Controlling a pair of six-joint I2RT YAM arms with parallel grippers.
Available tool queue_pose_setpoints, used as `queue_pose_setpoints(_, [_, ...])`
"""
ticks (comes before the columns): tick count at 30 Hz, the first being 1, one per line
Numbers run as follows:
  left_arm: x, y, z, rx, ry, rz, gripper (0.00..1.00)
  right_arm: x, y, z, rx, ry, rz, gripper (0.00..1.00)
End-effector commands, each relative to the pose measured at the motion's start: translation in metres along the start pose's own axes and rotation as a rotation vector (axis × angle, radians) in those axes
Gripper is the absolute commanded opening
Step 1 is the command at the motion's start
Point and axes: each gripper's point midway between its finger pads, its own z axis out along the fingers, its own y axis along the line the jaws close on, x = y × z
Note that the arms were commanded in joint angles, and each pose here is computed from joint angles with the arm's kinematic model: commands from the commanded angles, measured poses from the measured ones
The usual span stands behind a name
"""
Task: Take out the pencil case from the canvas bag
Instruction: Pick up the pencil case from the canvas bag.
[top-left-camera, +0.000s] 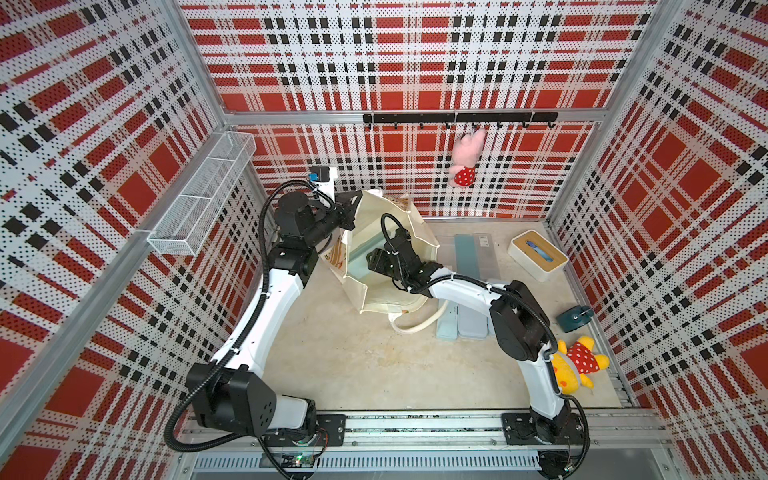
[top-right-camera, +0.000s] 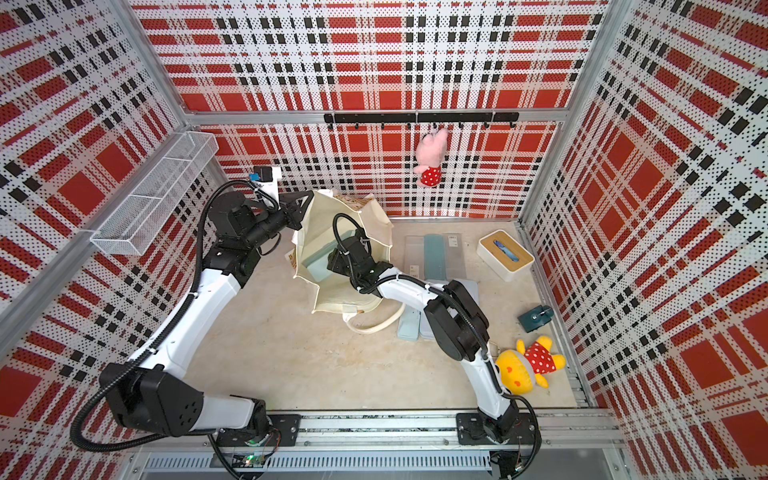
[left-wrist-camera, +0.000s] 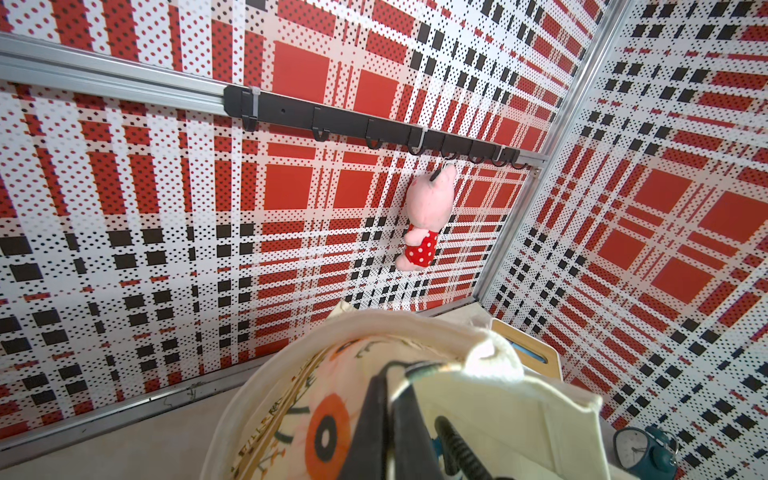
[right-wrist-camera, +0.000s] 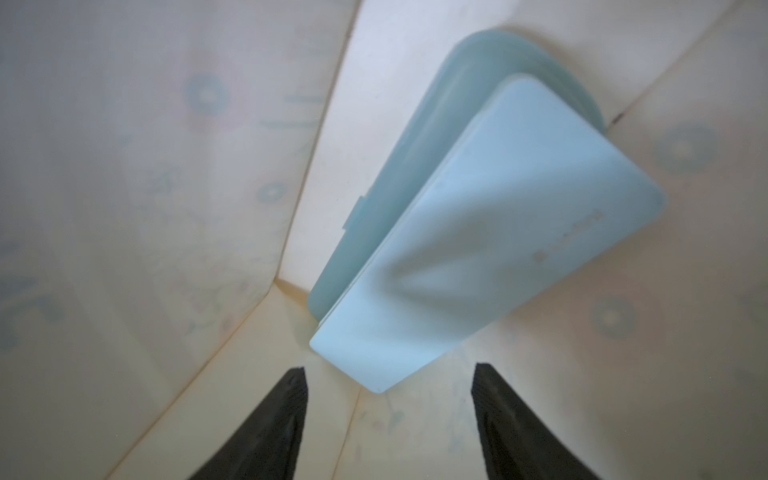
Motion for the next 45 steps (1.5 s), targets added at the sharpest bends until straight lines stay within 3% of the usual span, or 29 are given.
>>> queue_pose_setpoints(1, [-0.062,-0.034,-0.025,0.079,-0.189,0.091,0.0,-0.01,0.002,0.005,-0.035,-0.014,0.184,0.73])
queue_pose_setpoints(3, [-0.063,-0.037,-0.026,0.086,-0.191,0.09,0.0,-0.012,0.0,0.006,-0.041,-0.015,0.227,0.77])
queue_pose_setpoints(7, [-0.062,-0.038,-0.027,0.09,-0.189,0.09,0.0,-0.015,-0.009,0.009,-0.03,-0.025,0.308,1.0])
queue_pose_setpoints(21, [-0.075,-0.065,-0.037,0.204,-0.213,0.098,0.0,-0.04,-0.026,0.011,-0.025,-0.096,0.459,1.0])
queue_pose_setpoints(27, [-0.079,-0.088,-0.041,0.341,-0.212,0.08,0.0,-0.057,-0.029,0.013,-0.038,-0.132,0.47,1.0])
queue_pose_setpoints(35, [-0.088,-0.104,-0.045,0.402,-0.217,0.1,0.0,-0.068,-0.04,0.017,-0.005,-0.158,0.466,1.0])
queue_pose_setpoints(45, [-0.091,-0.108,-0.045,0.417,-0.217,0.106,0.0,-0.067,-0.05,0.02,0.016,-0.162,0.459,0.83])
